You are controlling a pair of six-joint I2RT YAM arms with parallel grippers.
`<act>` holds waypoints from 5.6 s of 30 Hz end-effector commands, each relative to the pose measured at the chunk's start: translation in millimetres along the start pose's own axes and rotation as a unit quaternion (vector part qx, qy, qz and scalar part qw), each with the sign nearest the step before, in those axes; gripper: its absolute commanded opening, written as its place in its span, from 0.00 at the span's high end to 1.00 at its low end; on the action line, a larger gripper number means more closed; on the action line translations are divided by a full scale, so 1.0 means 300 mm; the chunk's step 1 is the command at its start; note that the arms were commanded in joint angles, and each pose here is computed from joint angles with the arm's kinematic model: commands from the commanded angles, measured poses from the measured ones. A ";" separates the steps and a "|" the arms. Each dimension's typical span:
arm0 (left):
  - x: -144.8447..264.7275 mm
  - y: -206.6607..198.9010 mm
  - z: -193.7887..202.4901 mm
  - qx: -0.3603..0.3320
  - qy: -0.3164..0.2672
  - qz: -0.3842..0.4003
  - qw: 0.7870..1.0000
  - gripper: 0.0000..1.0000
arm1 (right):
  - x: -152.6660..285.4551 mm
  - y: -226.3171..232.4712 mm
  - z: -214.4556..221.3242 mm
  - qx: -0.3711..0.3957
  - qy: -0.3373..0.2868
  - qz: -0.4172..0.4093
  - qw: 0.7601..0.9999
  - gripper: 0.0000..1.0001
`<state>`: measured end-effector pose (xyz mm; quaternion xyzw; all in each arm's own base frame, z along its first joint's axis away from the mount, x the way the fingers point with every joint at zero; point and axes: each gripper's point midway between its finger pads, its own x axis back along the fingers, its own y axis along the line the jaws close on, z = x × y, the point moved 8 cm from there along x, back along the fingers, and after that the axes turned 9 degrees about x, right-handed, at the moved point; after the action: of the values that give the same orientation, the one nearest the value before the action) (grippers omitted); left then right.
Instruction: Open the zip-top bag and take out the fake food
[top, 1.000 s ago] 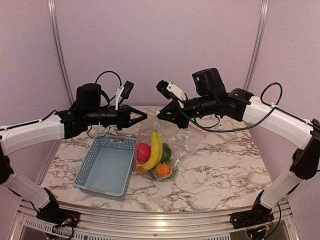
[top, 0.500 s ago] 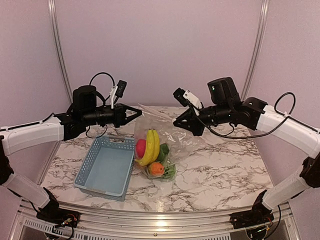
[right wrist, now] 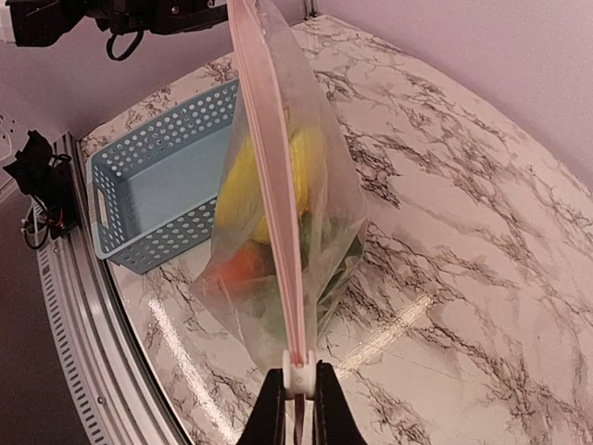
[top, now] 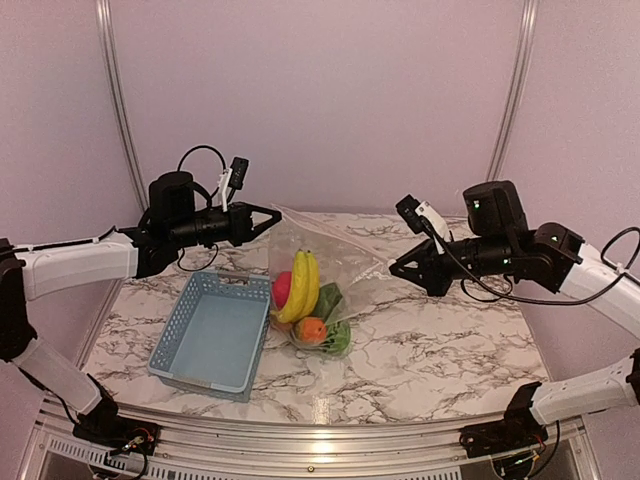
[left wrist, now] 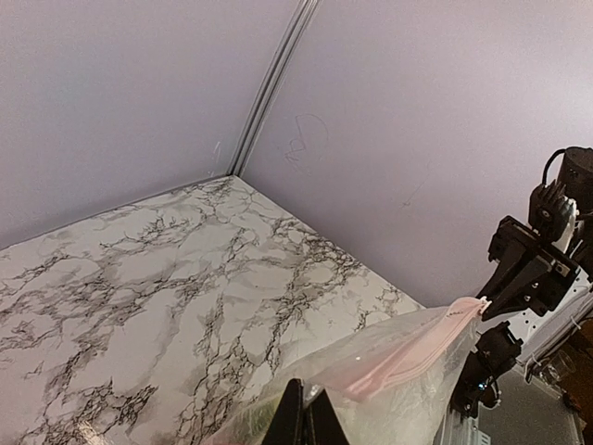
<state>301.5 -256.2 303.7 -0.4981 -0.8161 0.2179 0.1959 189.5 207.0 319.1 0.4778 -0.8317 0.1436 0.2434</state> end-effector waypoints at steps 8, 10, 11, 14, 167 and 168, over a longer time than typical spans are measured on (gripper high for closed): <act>-0.074 -0.058 -0.069 -0.048 -0.006 0.086 0.995 1.00 | 0.037 0.034 0.085 -0.052 0.045 -0.035 0.997 0.93; -0.090 -0.087 -0.061 -0.053 0.005 0.111 0.992 1.00 | 0.025 0.045 0.059 -0.045 0.033 -0.063 0.996 0.80; -0.095 -0.098 -0.055 -0.055 0.010 0.121 0.991 1.00 | 0.022 0.045 0.040 -0.041 0.025 -0.069 0.996 0.71; -0.097 -0.124 -0.040 -0.068 0.024 0.138 0.988 1.00 | 0.028 0.040 -0.031 -0.027 0.002 -0.076 0.997 0.57; -0.008 -0.099 0.043 -0.094 0.064 -0.070 0.991 0.31 | -0.346 -0.118 -0.065 -0.295 -0.049 -0.079 0.951 1.00; -0.015 -0.106 0.048 -0.103 0.066 -0.054 0.991 0.32 | -0.346 -0.116 -0.063 -0.295 -0.047 -0.080 0.951 1.00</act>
<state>273.4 -263.9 294.9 -0.4134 -0.8511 0.1030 0.3067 268.6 265.7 263.7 0.4379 -0.8098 -0.1465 0.3621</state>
